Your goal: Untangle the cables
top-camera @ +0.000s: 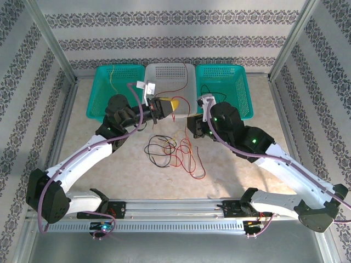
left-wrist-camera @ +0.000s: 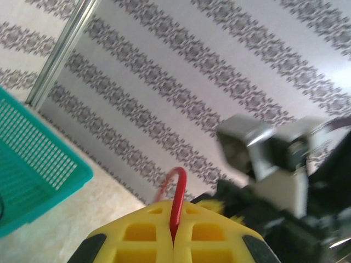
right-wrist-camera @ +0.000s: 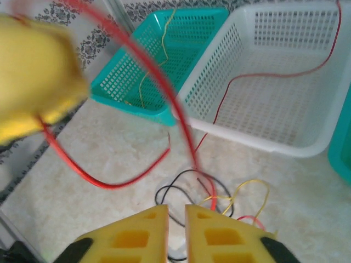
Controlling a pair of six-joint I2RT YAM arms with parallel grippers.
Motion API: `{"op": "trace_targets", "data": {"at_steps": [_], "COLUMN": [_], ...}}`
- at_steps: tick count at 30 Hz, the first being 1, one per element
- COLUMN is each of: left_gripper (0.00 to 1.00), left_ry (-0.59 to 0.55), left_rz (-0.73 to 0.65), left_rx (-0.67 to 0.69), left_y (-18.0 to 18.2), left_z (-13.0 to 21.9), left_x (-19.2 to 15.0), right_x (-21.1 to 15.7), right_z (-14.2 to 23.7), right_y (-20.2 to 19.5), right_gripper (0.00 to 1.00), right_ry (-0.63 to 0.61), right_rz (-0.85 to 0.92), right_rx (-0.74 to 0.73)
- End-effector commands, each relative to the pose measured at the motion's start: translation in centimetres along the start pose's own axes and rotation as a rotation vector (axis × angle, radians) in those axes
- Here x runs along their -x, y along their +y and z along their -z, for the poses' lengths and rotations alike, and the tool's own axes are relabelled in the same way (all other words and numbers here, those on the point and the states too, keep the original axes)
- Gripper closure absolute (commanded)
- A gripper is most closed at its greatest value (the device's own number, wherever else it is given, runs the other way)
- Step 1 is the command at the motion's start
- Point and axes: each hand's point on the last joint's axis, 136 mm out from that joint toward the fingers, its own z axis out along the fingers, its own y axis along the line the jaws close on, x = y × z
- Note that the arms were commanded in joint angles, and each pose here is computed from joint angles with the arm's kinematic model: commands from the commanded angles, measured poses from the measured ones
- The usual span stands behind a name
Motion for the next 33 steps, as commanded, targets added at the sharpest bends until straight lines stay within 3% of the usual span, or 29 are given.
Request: {"op": "trace_targets", "data": {"at_steps": [1,5,7,17,21,23,28,33], "left_gripper": [1.00,1.00,1.00,1.00,1.00,1.00,1.00,1.00], "left_ry": [-0.088,-0.107,-0.109,-0.146,-0.174,-0.180,-0.172,-0.203], "left_rz": [-0.081,-0.108,-0.125,-0.185,-0.195,-0.193,-0.191,-0.174], "left_rx": [-0.171,-0.195,-0.199,-0.178,-0.168,-0.161,0.008,0.279], "left_y": [-6.0,-7.7,-8.3,-9.7,-9.6,-9.3,-6.2,-1.4], "left_z": [0.5,1.0,1.3,2.5,3.2,3.4,3.4,4.7], "left_x": [3.8,5.0,5.4,7.2,8.0,8.1,8.1,8.8], "right_x": [-0.6,-2.3,-3.0,-7.7,-8.7,-8.7,-9.0,-10.4], "right_z": [-0.9,-2.8,-3.7,-6.2,-6.2,-6.0,-5.7,-5.5], "right_y": [-0.3,-0.5,-0.7,-3.9,-5.2,-5.6,-6.8,-9.5], "right_gripper": [0.73,0.55,0.53,0.58,0.70,0.69,0.67,0.55], "right_ry": [-0.007,0.026,0.041,0.107,0.107,0.097,0.100,0.123], "right_rz": [-0.077,-0.131,-0.156,-0.312,-0.369,-0.382,-0.396,-0.428], "right_rx": [0.023,0.038,0.043,0.017,0.008,0.007,-0.030,-0.139]}}
